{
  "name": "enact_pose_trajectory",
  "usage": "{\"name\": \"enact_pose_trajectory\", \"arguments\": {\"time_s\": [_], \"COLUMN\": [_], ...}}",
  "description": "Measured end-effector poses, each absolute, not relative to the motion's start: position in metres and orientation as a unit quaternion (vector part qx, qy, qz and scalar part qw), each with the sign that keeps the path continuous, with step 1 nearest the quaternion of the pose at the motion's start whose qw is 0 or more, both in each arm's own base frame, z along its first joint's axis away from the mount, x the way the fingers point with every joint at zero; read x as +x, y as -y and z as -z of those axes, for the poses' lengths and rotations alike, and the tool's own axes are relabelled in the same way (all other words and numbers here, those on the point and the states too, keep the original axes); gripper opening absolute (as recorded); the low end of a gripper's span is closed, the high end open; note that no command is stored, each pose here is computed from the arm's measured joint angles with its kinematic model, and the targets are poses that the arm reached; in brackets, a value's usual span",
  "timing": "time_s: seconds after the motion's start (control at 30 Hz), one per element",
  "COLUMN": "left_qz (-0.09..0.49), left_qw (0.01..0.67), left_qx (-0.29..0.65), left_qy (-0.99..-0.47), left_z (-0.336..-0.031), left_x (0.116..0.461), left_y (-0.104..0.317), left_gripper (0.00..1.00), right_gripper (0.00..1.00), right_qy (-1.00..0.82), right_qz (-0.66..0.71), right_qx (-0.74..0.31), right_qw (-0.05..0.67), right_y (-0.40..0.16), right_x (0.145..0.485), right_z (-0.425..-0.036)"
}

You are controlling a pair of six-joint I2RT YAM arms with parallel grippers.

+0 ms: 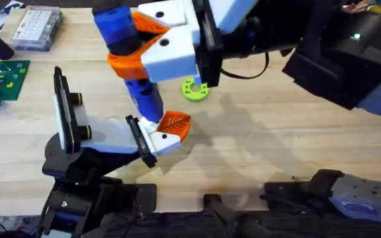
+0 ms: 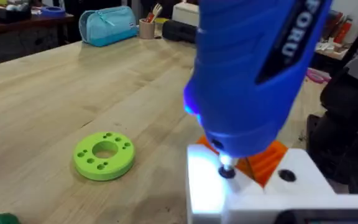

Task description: Pick up the gripper from the table and insert it into the empty holder that is missing its gripper. Then pick up a screw, insert it into the mounting hole, and use the screwdriver to tighten it. Finally, clean up the table by picking up the vegetable and placing it into the bucket.

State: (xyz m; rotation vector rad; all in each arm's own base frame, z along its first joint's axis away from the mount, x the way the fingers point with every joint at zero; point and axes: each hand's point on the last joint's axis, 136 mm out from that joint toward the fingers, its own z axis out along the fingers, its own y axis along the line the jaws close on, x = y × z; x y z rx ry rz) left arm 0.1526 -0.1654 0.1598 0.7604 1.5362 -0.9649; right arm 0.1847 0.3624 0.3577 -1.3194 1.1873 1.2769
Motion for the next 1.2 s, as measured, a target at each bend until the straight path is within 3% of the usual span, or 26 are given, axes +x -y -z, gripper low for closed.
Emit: {"name": "enact_pose_trajectory", "arguments": {"time_s": [0.67,0.93,1.2], "left_qz": [0.408,0.391,0.385], "left_qw": [0.554,0.583,0.593], "left_qx": [0.322,0.329,0.324], "left_qy": [-0.650,-0.632,-0.629], "left_z": [-0.160,-0.176,-0.186], "left_x": [0.153,0.155,0.156], "left_y": [0.165,0.163,0.161], "left_gripper": [0.012,0.012,0.012], "right_gripper": [0.049,0.051,0.050], "right_qy": [-0.478,-0.387,-0.404], "right_qz": [-0.517,-0.549,-0.568], "right_qx": [-0.538,-0.527,-0.523], "right_qw": [0.463,0.521,0.490], "right_y": [-0.362,-0.361,-0.354], "right_x": [0.185,0.179,0.187], "right_z": [-0.357,-0.389,-0.398]}}
